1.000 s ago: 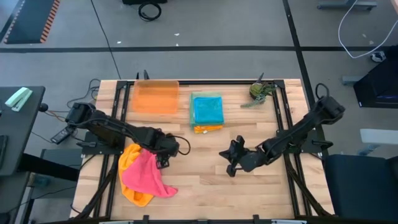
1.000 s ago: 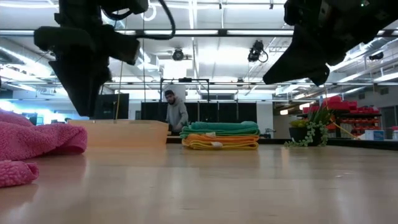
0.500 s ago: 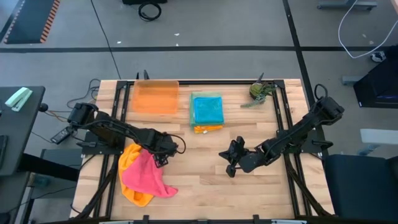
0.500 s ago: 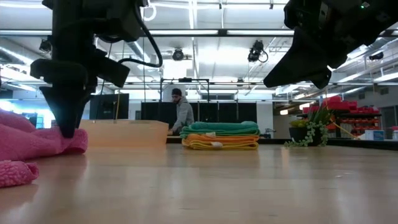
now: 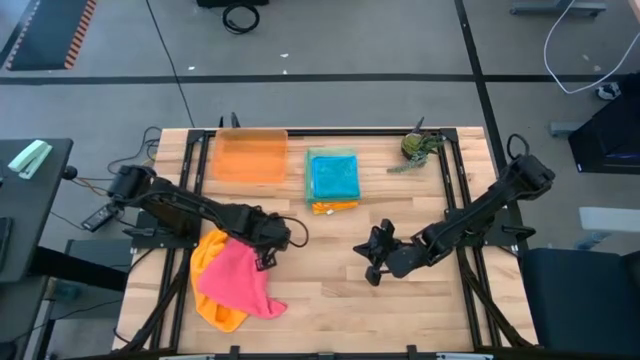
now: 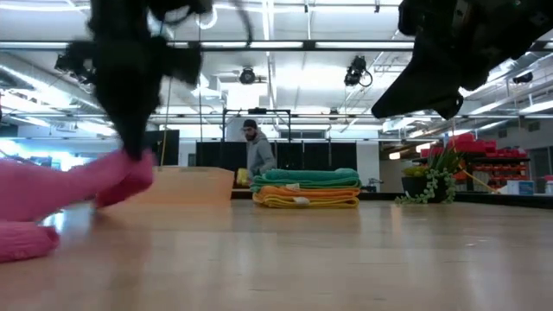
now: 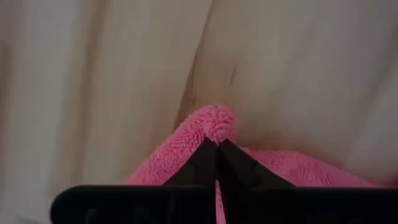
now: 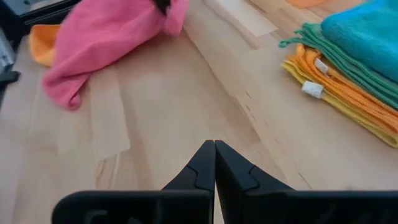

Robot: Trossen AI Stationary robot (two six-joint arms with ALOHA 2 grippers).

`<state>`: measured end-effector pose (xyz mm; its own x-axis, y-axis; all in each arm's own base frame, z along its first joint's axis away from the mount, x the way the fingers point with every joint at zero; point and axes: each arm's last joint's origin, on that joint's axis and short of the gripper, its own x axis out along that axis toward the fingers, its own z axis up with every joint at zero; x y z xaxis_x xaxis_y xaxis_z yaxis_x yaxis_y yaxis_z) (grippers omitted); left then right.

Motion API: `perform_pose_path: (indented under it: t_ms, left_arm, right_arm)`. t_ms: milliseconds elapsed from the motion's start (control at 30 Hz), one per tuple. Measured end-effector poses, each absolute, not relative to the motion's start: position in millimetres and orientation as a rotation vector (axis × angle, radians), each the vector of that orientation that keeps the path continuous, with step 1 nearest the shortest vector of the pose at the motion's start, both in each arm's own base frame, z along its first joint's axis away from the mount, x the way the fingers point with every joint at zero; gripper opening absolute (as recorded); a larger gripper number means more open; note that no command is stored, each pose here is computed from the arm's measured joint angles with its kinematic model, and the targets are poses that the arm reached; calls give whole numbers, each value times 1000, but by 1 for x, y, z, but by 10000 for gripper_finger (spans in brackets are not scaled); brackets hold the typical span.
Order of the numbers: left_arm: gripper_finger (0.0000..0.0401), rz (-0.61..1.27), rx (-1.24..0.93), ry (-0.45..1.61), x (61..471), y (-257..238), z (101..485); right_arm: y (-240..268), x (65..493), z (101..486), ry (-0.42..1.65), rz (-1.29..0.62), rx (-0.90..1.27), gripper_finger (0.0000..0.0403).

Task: Fold microfiber towels
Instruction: Fold the pink towel

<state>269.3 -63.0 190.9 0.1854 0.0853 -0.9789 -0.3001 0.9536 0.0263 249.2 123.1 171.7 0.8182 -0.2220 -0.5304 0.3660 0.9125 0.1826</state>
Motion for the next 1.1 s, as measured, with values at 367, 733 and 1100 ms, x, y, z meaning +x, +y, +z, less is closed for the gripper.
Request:
perform_pose_path:
  t_ms: [367, 733, 1100]
  left_arm:
    - [6, 29, 52, 733, 310, -79, 394]
    - [10, -117, 155, 485, 342, -121, 369]
    - [12, 54, -67, 386, 310, -148, 172]
  right_arm:
    - [125, 205, 232, 438, -153, 227, 12]
    - [118, 141, 260, 490, -36, 235, 12]
    - [152, 165, 217, 549, -167, 224, 12]
